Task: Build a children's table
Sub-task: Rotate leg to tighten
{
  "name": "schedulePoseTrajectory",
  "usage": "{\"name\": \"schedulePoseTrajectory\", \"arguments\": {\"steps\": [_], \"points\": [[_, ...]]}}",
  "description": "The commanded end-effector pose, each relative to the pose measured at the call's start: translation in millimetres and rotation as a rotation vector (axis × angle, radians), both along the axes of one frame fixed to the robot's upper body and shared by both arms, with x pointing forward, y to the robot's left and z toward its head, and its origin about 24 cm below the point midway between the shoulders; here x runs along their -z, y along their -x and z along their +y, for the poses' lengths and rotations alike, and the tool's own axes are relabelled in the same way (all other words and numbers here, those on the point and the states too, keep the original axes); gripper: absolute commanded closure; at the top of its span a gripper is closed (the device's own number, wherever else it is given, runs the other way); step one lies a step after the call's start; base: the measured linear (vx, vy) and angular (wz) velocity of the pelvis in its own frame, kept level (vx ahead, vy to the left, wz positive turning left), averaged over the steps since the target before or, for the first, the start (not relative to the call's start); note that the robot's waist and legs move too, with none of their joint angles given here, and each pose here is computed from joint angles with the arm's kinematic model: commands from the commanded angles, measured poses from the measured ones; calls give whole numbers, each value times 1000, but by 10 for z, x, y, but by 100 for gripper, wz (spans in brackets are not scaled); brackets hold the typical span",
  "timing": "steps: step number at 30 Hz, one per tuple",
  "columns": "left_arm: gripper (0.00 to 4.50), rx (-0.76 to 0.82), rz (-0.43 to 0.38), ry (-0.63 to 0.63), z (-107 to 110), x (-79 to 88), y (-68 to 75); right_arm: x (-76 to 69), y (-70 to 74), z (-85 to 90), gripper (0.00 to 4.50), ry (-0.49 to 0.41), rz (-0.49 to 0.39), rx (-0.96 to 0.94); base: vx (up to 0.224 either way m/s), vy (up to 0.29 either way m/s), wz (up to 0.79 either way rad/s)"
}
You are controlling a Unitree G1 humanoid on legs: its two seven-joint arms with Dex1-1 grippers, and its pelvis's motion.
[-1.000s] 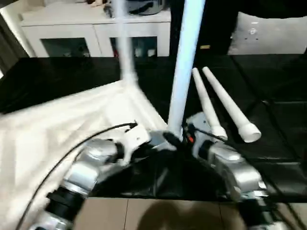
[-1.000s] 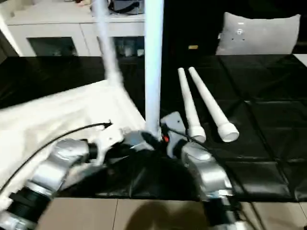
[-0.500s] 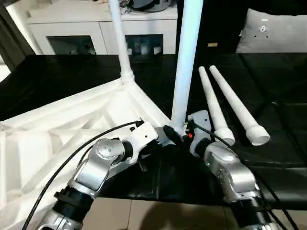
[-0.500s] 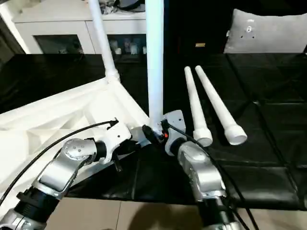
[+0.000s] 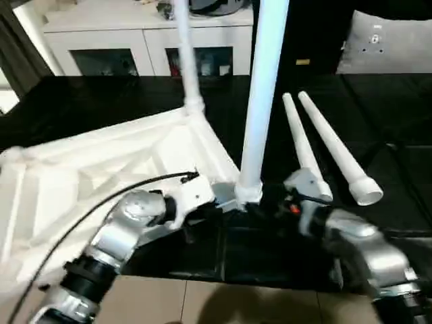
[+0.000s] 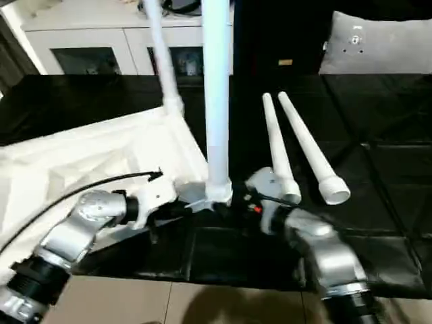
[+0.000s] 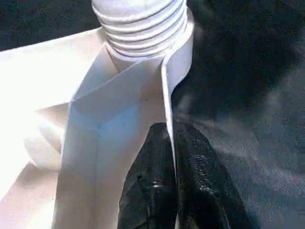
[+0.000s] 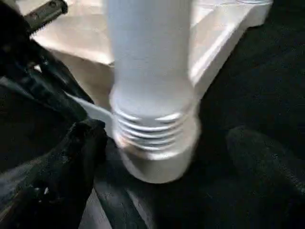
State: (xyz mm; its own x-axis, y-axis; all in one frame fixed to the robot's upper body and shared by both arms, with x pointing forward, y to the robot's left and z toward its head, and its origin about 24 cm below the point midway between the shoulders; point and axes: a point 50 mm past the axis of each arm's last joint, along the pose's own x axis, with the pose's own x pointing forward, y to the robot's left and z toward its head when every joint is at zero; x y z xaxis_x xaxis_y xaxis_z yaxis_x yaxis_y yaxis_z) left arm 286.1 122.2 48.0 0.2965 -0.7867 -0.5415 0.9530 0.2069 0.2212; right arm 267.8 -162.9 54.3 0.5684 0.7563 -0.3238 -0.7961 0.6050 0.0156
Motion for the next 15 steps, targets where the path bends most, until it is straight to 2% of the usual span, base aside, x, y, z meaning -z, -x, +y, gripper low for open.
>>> {"name": "schedulePoseTrajectory", "arguments": {"steps": [1, 2, 9, 15], "points": [[450, 90, 34, -71, 21, 83, 54, -96, -7, 19, 9, -12, -23, -63, 0, 0, 0], [450, 168, 47, -97, 65, 82, 74, -136, 8, -4, 9, 11, -11, -140, 0, 0, 0], [450, 321, 68, -122, 114, 50, 111, -187, -6, 9, 9, 82, -19, -263, 0, 0, 0], [450, 412, 84, -135, 106, 63, 150, -166, 52, 118, 9, 60, 39, -397, 0, 0, 0]]}}
